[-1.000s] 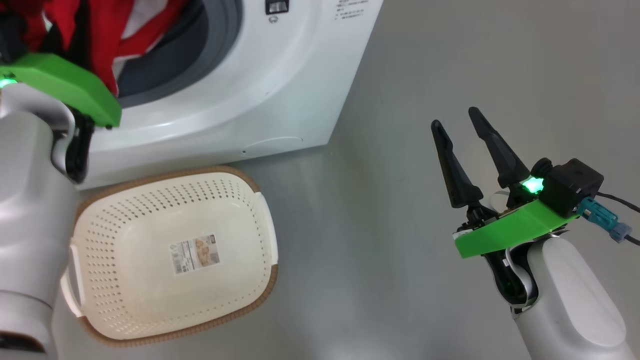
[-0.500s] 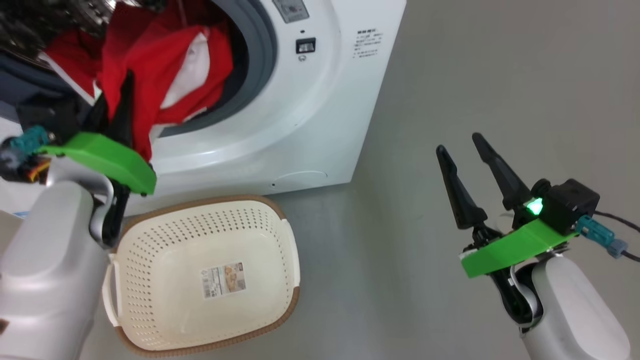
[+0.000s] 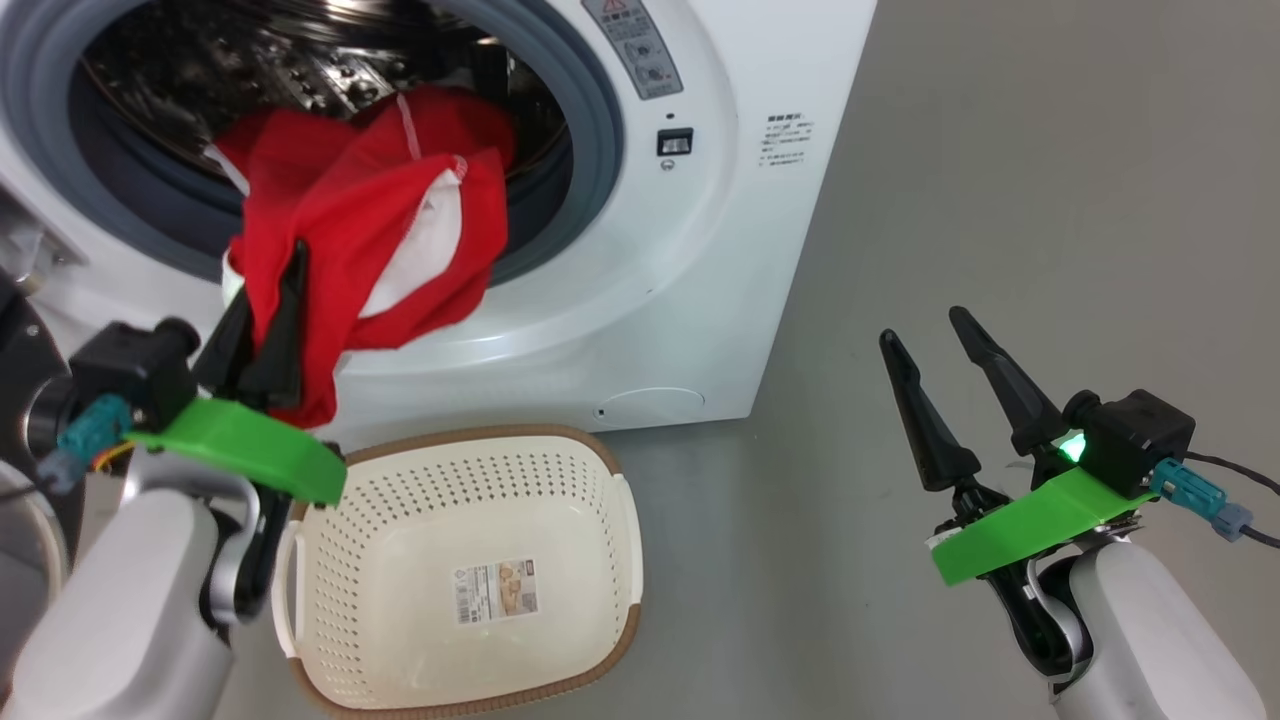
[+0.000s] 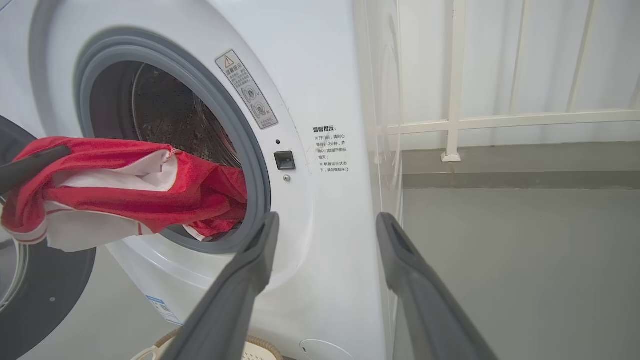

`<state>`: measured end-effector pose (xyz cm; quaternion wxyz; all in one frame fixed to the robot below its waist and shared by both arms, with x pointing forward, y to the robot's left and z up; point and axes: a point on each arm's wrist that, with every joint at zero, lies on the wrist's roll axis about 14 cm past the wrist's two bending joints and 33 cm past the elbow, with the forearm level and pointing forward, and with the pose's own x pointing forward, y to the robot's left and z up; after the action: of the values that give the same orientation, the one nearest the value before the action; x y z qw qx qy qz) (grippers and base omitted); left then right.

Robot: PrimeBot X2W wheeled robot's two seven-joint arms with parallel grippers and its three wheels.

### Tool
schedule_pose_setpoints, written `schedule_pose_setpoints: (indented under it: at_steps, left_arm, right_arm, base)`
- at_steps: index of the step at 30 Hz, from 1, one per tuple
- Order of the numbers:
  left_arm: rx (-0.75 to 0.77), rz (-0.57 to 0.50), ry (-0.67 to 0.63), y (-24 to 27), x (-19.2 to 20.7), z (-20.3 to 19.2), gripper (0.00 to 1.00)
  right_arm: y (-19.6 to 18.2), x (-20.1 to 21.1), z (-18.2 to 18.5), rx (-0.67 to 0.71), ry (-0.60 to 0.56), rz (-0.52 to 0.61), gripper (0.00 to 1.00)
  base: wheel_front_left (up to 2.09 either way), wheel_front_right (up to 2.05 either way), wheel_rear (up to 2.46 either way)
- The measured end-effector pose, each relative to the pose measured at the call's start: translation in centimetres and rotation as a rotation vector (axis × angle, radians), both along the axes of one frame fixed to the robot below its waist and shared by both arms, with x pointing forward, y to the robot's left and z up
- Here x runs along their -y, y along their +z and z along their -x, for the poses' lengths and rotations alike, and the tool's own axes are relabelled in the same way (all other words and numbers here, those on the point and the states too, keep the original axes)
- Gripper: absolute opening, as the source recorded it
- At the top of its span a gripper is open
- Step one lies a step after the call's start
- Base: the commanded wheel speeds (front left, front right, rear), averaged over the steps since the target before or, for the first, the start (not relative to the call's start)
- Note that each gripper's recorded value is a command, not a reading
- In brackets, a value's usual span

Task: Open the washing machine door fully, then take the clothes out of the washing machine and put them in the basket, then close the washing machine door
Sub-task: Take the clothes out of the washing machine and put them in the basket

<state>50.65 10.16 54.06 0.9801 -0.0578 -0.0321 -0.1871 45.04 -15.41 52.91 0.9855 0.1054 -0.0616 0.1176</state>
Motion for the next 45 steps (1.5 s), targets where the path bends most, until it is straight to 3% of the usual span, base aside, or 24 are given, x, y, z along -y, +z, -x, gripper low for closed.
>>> schedule_pose_setpoints:
  at_steps: [12,24,35,45]
  left_arm:
    - [0.092,0.037,0.037,3.3,-1.1,5.6,0.00]
    - [0.154,0.058,0.072,5.9,-1.9,8.3,0.00]
    - [0.116,0.058,0.082,4.7,-1.9,8.7,0.00]
    - [-0.063,0.059,0.060,-1.9,-0.9,8.0,0.00]
  right_arm:
    - [1.5,-0.9,0.5,0.037,0.027,0.002,1.00]
    - [1.0,-0.9,1.0,0.021,0.027,-0.005,1.00]
    - [0.8,-0.8,1.0,0.015,0.026,-0.003,1.00]
    - [-0.6,-0.4,0.7,-0.018,0.015,-0.001,1.00]
  base:
    - [0.00,0.00,0.00]
    - [0.00,0.00,0.00]
    - [0.00,0.00,0.00]
    - [0.00,0.00,0.00]
